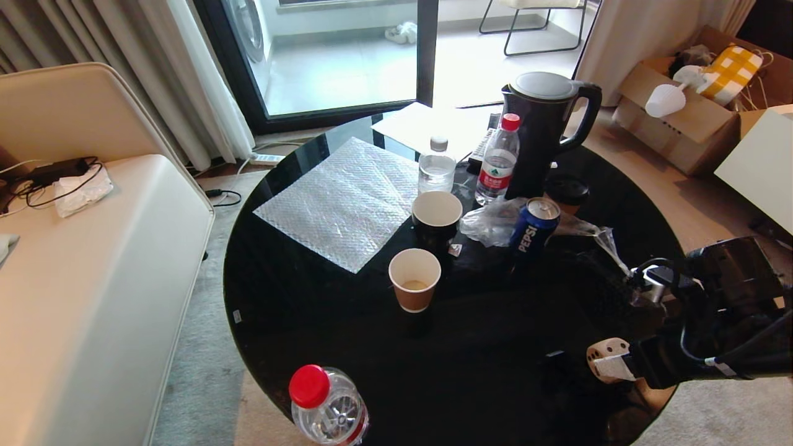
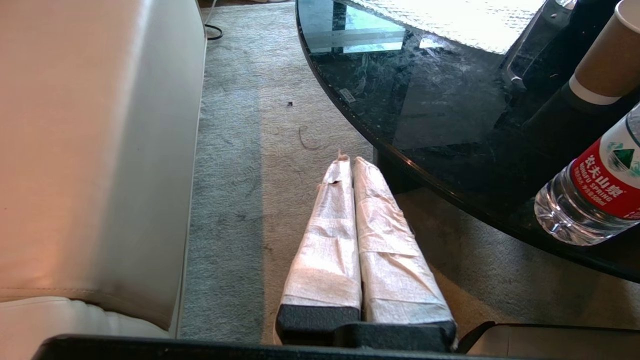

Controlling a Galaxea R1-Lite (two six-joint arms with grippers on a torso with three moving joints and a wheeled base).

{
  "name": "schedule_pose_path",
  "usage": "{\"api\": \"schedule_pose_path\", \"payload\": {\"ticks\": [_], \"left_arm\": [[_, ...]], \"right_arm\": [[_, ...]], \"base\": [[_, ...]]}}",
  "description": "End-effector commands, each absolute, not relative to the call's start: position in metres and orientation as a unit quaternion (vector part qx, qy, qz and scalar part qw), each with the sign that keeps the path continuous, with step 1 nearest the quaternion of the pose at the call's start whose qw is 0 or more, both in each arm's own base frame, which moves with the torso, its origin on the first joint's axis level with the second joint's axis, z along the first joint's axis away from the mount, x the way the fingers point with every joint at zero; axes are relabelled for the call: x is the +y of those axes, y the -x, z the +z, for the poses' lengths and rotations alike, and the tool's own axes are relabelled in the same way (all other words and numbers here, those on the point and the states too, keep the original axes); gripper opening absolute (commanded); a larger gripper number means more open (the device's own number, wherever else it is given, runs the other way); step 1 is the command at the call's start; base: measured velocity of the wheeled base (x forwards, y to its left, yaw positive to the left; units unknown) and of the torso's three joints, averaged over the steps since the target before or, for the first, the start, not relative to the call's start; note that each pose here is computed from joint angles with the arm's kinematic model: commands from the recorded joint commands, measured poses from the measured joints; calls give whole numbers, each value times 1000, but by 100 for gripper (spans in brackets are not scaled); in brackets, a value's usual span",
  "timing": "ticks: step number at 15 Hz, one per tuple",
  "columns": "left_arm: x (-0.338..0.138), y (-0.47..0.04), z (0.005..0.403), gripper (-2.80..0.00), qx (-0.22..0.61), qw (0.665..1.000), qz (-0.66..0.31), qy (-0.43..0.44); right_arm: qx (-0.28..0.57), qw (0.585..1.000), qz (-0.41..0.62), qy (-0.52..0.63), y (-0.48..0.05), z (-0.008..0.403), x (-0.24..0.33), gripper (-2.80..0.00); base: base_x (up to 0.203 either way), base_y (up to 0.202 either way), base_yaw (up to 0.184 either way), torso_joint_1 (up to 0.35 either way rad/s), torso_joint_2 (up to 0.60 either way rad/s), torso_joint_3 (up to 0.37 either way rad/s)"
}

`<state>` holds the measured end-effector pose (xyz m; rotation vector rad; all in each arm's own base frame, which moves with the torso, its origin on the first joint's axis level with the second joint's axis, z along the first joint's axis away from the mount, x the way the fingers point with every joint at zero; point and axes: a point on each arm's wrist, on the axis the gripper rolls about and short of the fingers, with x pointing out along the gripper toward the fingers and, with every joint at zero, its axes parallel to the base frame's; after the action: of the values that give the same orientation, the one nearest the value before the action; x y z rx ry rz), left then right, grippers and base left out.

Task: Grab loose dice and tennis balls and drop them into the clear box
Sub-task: Pick up toys out of the box

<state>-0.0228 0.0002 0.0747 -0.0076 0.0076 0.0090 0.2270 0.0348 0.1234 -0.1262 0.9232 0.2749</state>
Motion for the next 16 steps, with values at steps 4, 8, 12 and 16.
{"api": "schedule_pose_path", "payload": {"ticks": [4, 8, 12, 16], "left_arm": [[0, 23, 75, -280, 4, 1000, 5, 4], [0, 23, 74, -280, 5, 1000, 5, 4], [0, 23, 74, -280, 5, 1000, 5, 4], [0, 23, 75, -280, 4, 1000, 5, 4]], "right_arm": [[446, 883, 134, 62, -237, 113, 37, 0], [445, 883, 134, 60, -240, 110, 37, -280], [437, 887, 134, 62, -243, 107, 38, -280], [402, 904, 130, 64, -230, 120, 35, -280]], "base": [[0, 0, 0, 0, 0, 0], [0, 0, 0, 0, 0, 0], [0, 0, 0, 0, 0, 0], [0, 0, 0, 0, 0, 0]]}}
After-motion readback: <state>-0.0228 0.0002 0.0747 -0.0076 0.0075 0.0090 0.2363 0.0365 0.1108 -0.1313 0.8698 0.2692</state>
